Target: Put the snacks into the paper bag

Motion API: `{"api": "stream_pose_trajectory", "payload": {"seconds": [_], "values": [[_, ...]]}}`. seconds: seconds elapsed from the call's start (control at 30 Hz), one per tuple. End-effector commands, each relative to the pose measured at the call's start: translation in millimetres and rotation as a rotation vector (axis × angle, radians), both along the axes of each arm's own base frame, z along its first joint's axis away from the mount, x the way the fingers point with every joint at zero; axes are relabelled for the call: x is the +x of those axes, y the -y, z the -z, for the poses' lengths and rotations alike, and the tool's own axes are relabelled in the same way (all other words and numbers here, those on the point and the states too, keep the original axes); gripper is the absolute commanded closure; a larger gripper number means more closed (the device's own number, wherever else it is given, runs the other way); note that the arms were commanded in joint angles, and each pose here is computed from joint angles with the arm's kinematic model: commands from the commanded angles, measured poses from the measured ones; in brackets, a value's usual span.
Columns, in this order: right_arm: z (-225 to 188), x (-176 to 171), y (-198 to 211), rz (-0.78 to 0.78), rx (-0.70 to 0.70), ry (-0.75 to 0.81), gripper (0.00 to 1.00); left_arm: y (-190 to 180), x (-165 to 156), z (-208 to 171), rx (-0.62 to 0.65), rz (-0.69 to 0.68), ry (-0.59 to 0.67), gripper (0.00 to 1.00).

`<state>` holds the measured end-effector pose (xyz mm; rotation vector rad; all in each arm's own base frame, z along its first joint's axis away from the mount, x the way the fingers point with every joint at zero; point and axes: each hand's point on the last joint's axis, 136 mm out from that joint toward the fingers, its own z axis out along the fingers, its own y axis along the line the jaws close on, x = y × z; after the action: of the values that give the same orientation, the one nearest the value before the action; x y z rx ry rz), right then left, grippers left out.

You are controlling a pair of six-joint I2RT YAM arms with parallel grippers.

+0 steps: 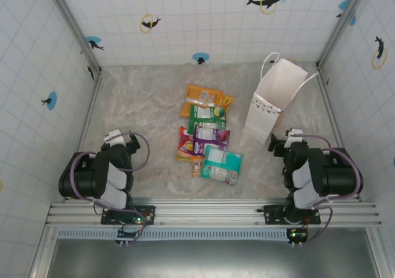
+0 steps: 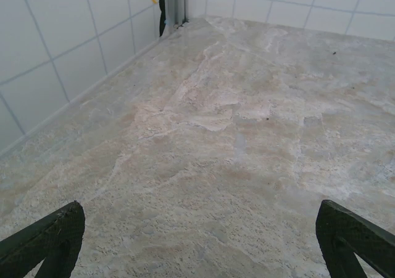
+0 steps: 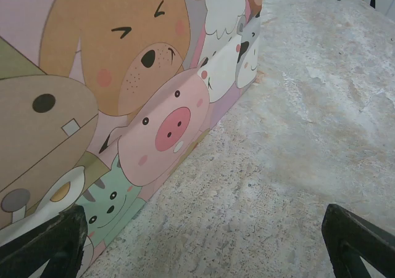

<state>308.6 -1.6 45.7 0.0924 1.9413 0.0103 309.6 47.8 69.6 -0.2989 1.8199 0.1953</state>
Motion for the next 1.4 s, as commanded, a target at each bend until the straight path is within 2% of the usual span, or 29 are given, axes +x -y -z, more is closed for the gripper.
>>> {"api": "stream_pose_trajectory", "payload": {"seconds": [0.0,0.83,0.93,1.07,1.27,1.37], "values": [[-6,2,0,0.0,-0.01,0.025,0.0,-3,-9,4,-0.009,-0.016,-0.004,0.02],[-6,1,0,0.0,-0.01,0.026,0.0,-2,-10,2,-0.009,-0.015,0.003,0.02],[-12,3,1,0.008,-0.013,0.038,0.0,4,-3,1,-0.003,0.024,-0.013,0.02],[-13,11,5,0.048,0.023,-0.044,0.0,6,9,-10,-0.003,0.04,-0.048,0.03],[-25,4,3,0.115,0.207,-0.139,0.0,27,38,-52,-0.072,0.145,-0.117,0.15],[-30,-6,-11,0.07,0.293,-0.192,0.0,42,47,-70,-0.135,0.205,-0.176,0.24]]}}
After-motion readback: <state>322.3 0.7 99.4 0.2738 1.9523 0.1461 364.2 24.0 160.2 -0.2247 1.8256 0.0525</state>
